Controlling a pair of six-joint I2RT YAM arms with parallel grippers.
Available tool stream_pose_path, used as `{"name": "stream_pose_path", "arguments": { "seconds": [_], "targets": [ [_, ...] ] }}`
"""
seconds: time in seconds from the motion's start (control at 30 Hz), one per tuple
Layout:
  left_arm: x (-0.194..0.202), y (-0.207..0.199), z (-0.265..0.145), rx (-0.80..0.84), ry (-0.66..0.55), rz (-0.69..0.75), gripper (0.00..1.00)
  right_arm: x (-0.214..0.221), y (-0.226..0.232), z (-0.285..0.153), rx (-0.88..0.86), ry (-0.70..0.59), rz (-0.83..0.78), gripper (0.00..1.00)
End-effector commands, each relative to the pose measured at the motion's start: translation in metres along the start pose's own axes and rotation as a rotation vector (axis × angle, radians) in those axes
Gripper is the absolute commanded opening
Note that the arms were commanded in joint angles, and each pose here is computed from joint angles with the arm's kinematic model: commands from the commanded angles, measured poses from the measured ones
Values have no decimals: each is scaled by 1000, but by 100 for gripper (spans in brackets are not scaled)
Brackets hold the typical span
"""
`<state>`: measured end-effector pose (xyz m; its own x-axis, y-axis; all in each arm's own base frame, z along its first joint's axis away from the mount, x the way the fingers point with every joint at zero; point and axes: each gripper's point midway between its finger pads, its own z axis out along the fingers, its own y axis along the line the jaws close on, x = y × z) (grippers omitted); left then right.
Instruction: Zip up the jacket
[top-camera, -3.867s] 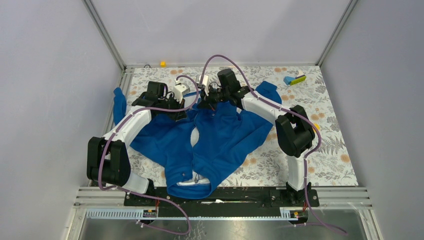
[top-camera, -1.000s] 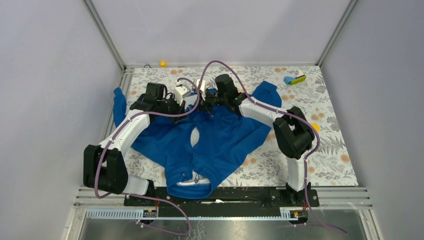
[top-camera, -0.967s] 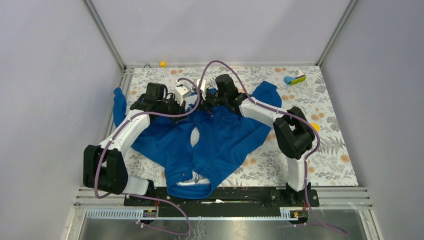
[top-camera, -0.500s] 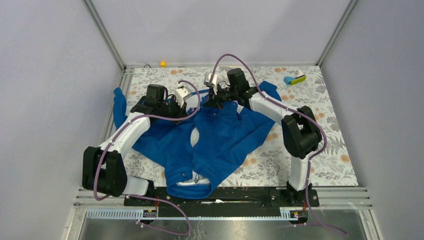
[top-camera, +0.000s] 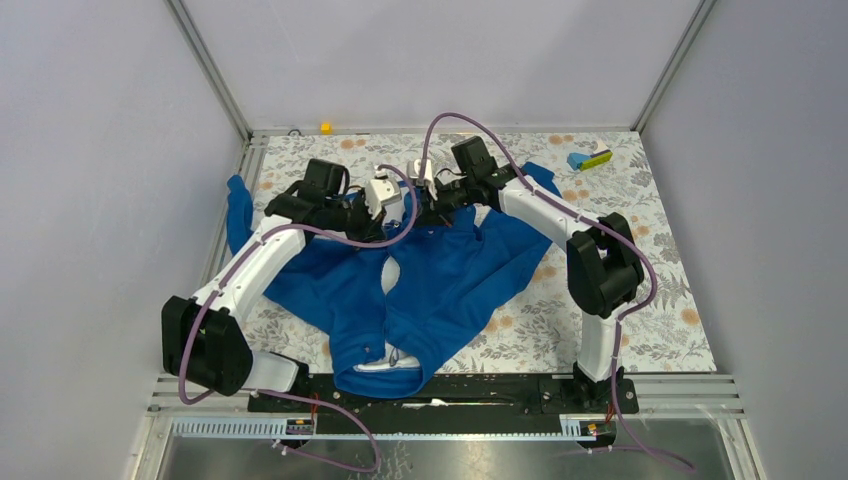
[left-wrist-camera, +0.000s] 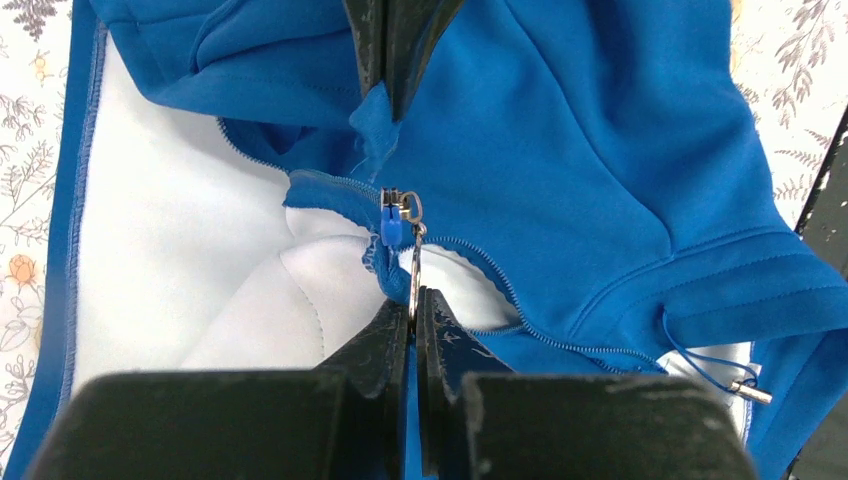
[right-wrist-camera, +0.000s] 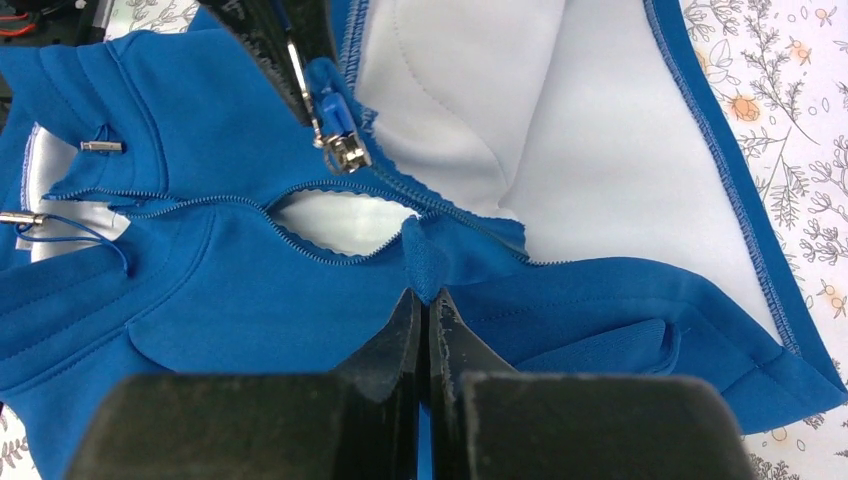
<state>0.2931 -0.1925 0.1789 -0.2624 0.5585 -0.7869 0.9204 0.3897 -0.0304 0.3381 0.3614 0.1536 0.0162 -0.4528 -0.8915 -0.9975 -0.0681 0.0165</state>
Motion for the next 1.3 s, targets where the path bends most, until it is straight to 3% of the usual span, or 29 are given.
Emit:
{"name": "stream_pose_path", "arguments": {
  "seconds": [0.0,1.27],
  "targets": [
    [-9,3,-9,-21,1,72,0,-35,16,-13,-38,-60,-113,0],
    [10,-4,-6,-50,20,95,0,-44,30,-6,-77,-89,-201,0]
  ]
}}
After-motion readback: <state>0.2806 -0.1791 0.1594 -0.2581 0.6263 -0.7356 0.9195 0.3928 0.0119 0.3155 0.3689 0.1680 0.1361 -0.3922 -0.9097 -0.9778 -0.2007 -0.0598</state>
